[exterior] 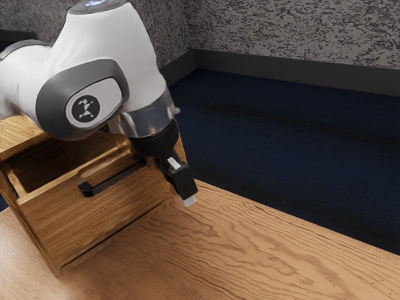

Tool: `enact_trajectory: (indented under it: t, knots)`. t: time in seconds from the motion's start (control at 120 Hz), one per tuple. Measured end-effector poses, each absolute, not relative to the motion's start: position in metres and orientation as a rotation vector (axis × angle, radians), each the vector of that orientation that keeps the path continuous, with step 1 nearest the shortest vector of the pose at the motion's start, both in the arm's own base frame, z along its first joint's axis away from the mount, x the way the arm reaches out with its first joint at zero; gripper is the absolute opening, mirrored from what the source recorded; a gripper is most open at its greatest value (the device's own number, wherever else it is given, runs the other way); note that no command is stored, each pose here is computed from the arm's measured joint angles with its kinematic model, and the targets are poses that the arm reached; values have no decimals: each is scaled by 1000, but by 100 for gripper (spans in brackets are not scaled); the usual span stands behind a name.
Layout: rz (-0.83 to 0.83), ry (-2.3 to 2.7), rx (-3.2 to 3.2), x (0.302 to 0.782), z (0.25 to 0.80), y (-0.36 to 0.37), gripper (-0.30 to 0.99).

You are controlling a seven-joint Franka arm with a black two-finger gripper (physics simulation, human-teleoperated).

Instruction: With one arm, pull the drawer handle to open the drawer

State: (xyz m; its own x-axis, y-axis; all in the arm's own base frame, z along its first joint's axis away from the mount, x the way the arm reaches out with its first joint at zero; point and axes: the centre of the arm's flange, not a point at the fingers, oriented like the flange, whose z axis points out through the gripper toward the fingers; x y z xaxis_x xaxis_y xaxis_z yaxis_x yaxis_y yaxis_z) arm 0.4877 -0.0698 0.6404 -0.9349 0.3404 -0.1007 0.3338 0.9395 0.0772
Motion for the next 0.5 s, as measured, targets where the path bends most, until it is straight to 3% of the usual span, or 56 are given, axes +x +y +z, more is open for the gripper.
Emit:
enact_trajectory:
  t: [0.083,0.192,0.367,0.5]
  knots:
    - [78,2873,741,478,650,-150,69]
    - [101,2780,792,470,674,-175,69]
    - [175,2591,756,423,804,-176,69]
    - [66,2627,1000,413,780,-244,69]
